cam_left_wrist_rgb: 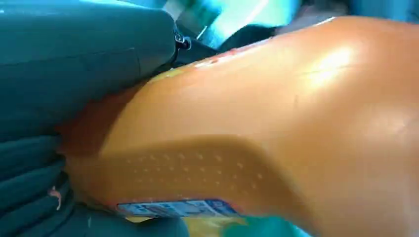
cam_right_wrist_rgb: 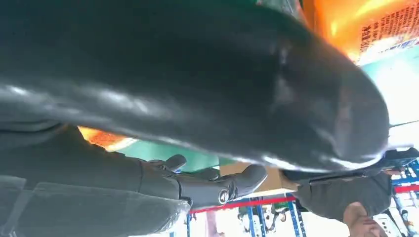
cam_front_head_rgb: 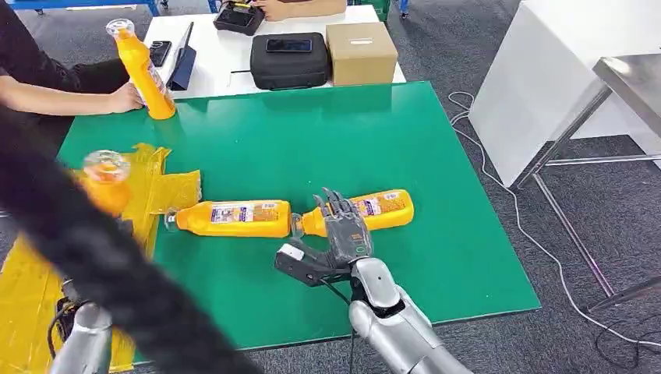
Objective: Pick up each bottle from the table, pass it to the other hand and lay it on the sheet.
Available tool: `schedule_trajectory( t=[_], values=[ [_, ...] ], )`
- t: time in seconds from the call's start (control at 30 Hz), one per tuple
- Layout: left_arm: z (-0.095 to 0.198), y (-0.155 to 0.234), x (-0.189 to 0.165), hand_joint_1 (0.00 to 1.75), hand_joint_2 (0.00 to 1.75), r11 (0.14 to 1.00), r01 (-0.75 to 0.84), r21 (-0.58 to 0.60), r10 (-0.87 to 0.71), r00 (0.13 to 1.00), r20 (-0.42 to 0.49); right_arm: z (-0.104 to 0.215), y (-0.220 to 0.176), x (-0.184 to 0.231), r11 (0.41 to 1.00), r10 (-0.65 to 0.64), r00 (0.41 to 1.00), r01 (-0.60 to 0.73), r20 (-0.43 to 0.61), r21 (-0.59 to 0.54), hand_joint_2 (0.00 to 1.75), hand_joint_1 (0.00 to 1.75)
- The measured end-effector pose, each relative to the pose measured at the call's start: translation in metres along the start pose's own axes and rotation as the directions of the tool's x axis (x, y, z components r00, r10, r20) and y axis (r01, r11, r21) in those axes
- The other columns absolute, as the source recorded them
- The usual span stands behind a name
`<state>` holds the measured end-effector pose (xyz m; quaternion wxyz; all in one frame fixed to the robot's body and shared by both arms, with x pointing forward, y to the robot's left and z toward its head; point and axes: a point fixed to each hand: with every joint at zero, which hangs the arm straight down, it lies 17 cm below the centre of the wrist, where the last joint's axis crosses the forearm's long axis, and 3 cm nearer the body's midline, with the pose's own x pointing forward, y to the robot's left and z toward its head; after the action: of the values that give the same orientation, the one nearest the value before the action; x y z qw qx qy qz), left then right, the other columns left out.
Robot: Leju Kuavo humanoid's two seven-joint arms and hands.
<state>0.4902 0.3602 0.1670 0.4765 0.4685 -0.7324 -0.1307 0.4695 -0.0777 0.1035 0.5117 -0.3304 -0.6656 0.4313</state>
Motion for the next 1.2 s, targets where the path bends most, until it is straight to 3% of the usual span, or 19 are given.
schedule_trajectory(
  t=[0.07,0.13,0.67,0.7,0.73,0.9,1.2],
  values=[
    [0.007,-0.012,0.002,1.75,1.75,0.974,0.215,-0.067,-0.206,0.97,0.125,-0.001,-0.001,-0.001,1.0,-0.017,1.0,0.017,0.006,-0.002,0.0,0.0],
    [0.016,-0.02,-0.01,1.75,1.75,0.943,0.315,-0.107,-0.296,0.941,0.164,-0.004,-0.004,-0.001,0.999,-0.032,0.999,0.032,0.012,-0.011,0.0,0.0],
    [0.05,-0.039,-0.072,1.71,1.75,0.81,0.53,-0.251,-0.511,0.848,0.14,-0.018,-0.001,-0.003,0.999,-0.037,0.999,0.037,0.028,-0.001,0.0,0.0],
    [0.051,-0.039,-0.074,0.1,1.75,0.806,0.534,-0.256,-0.517,0.845,0.134,-0.017,-0.001,-0.003,0.999,-0.037,0.999,0.037,0.029,0.001,0.0,0.0],
    [0.052,-0.041,-0.076,0.0,0.0,0.795,0.546,-0.264,-0.531,0.837,0.135,-0.017,0.001,-0.003,0.999,-0.038,0.999,0.038,0.028,0.004,0.0,0.0],
    [0.055,-0.052,-0.08,0.0,0.0,0.75,0.593,-0.294,-0.564,0.805,0.184,-0.015,0.004,-0.005,0.999,-0.034,0.999,0.034,0.031,0.013,0.0,0.0],
    [0.066,-0.057,-0.082,0.0,0.0,0.758,0.567,-0.322,-0.518,0.823,0.232,-0.014,0.005,-0.01,1.0,-0.017,1.0,0.017,0.026,0.017,0.0,0.0]
  ],
)
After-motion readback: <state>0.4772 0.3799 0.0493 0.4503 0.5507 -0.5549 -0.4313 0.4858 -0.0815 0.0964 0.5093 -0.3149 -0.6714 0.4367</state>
